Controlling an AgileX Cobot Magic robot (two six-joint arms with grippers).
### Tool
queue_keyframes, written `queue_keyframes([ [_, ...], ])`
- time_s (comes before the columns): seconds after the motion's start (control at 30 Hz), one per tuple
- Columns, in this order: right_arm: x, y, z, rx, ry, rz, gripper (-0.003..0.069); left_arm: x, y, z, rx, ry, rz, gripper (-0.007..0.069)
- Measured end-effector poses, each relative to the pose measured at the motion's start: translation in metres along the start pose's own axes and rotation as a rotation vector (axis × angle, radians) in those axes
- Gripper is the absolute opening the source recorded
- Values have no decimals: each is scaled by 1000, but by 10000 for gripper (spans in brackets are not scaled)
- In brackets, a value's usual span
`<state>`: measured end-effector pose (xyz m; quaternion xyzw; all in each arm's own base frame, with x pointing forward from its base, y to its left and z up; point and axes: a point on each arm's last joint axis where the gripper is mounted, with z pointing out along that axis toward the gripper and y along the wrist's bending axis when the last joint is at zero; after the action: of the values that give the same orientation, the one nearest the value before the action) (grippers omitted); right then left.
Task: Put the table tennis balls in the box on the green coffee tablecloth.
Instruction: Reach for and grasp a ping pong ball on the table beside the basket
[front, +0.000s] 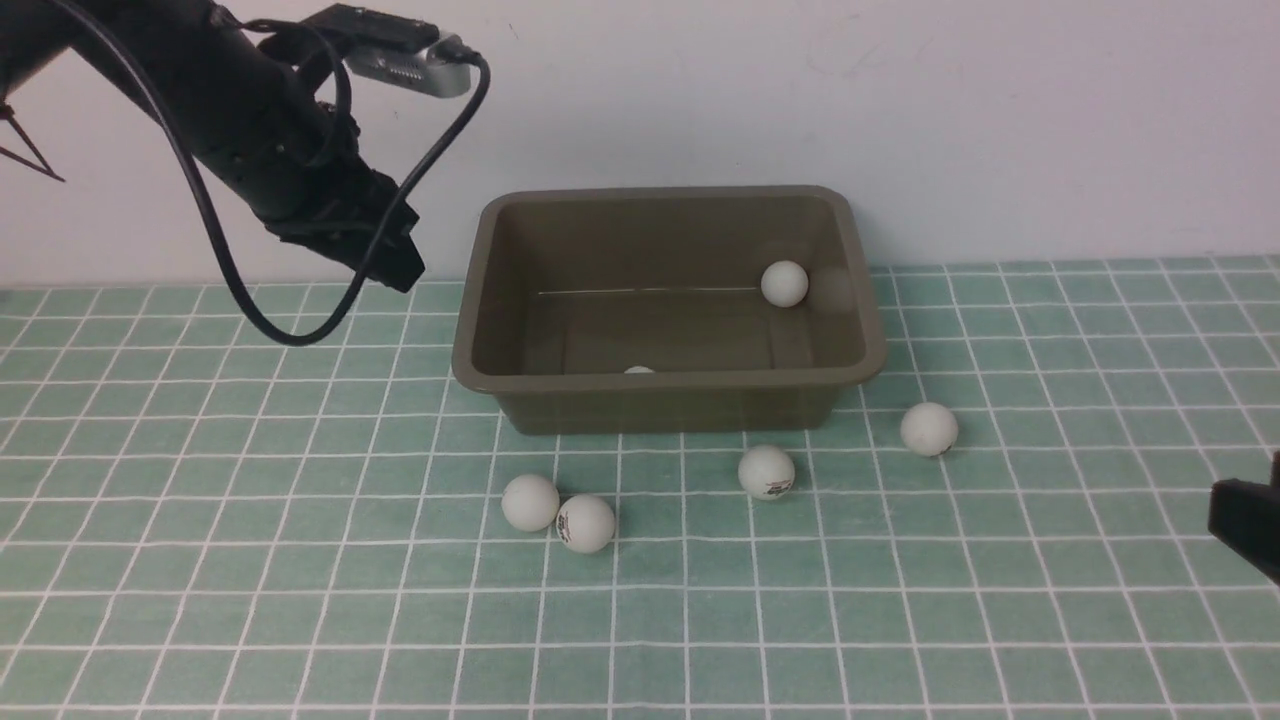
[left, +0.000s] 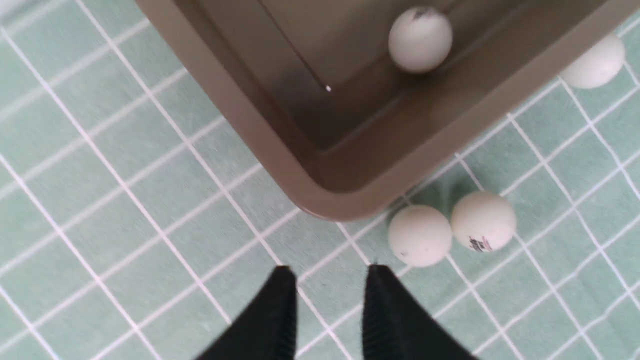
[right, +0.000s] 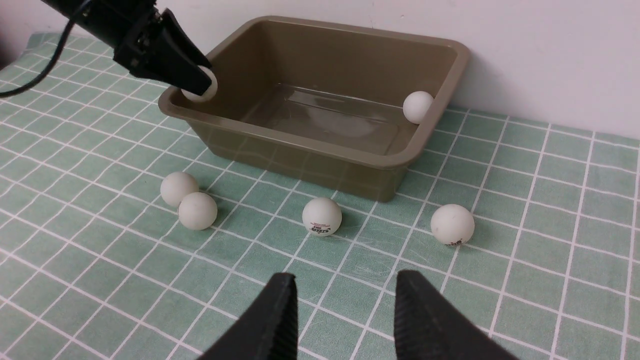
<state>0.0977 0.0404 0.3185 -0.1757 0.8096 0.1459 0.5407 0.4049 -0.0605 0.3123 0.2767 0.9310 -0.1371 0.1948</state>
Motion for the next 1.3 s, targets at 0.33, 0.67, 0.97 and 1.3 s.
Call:
queue_keyframes([
  [0.33, 0, 0, 0, -1, 1, -9, 253, 47, -20, 7, 58, 116, -62, 30],
  [0.67, 0, 0, 0, -1, 1, -15, 253, 97, -56, 55, 365, 134, -47, 27],
  [0.97, 2, 1, 0, -14, 18, -21, 253, 82, -63, 71, 214, 30, 6, 149],
  [1.3, 2, 2, 0, -19, 24, -24, 253, 77, -57, 73, 142, -25, -69, 483],
])
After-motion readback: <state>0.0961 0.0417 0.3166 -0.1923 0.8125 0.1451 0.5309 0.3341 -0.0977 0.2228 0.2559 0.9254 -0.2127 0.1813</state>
